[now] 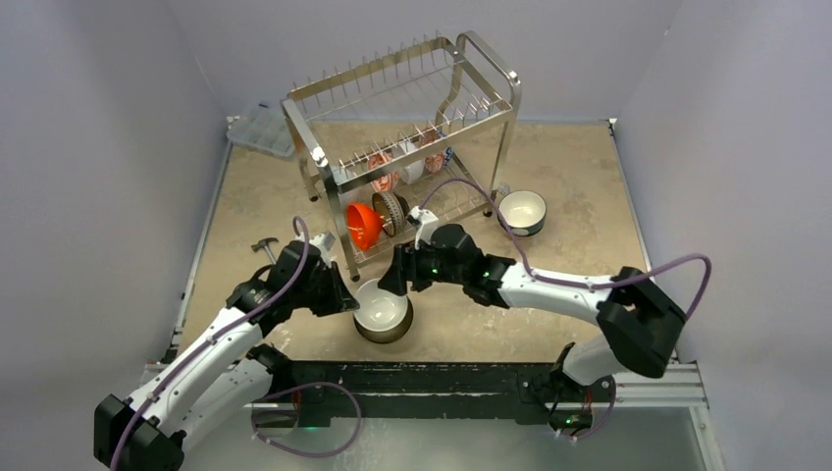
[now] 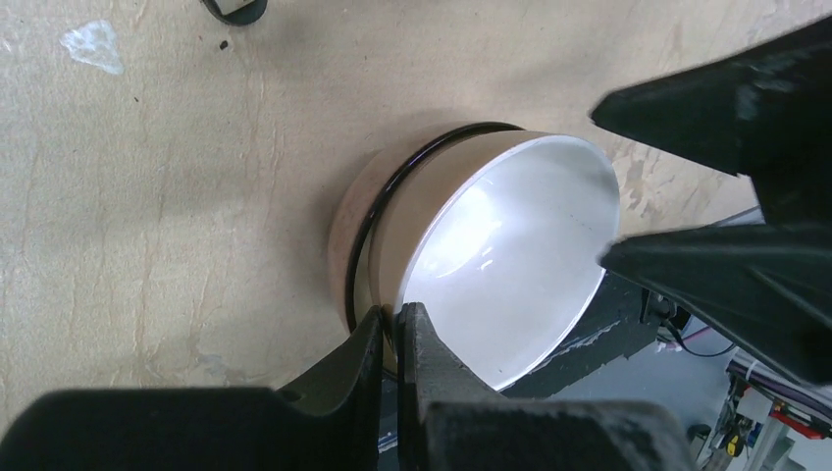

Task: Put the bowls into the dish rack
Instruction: Pick up the bowl from the center of the board, then adjust the dish rack at the center of the board.

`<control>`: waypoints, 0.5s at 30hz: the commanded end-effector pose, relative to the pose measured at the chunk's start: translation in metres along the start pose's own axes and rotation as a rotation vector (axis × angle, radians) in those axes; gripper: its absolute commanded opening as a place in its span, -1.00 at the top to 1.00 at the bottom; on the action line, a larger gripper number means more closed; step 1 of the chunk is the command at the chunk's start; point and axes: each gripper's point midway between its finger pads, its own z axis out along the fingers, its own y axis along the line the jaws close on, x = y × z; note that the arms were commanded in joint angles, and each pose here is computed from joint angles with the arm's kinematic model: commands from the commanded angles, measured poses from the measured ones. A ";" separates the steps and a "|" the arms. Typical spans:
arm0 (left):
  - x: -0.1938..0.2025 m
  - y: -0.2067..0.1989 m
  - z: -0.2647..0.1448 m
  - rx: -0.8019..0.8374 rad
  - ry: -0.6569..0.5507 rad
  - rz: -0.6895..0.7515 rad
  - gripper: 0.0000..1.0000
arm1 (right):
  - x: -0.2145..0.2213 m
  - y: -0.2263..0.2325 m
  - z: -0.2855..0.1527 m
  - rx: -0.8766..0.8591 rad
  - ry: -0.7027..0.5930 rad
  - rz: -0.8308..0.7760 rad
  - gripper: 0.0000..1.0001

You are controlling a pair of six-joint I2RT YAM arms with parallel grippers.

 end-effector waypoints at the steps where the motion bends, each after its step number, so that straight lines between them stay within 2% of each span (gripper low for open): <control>1: -0.017 -0.020 -0.009 0.073 -0.084 -0.004 1.00 | -0.034 0.023 0.024 -0.090 -0.067 -0.111 -0.21; 6: -0.015 -0.016 -0.012 0.052 -0.078 0.018 1.00 | -0.037 0.014 0.057 -0.079 -0.058 -0.125 0.05; 15: -0.010 -0.010 -0.012 0.029 -0.053 0.043 1.00 | -0.061 0.014 0.105 -0.109 -0.081 -0.124 0.12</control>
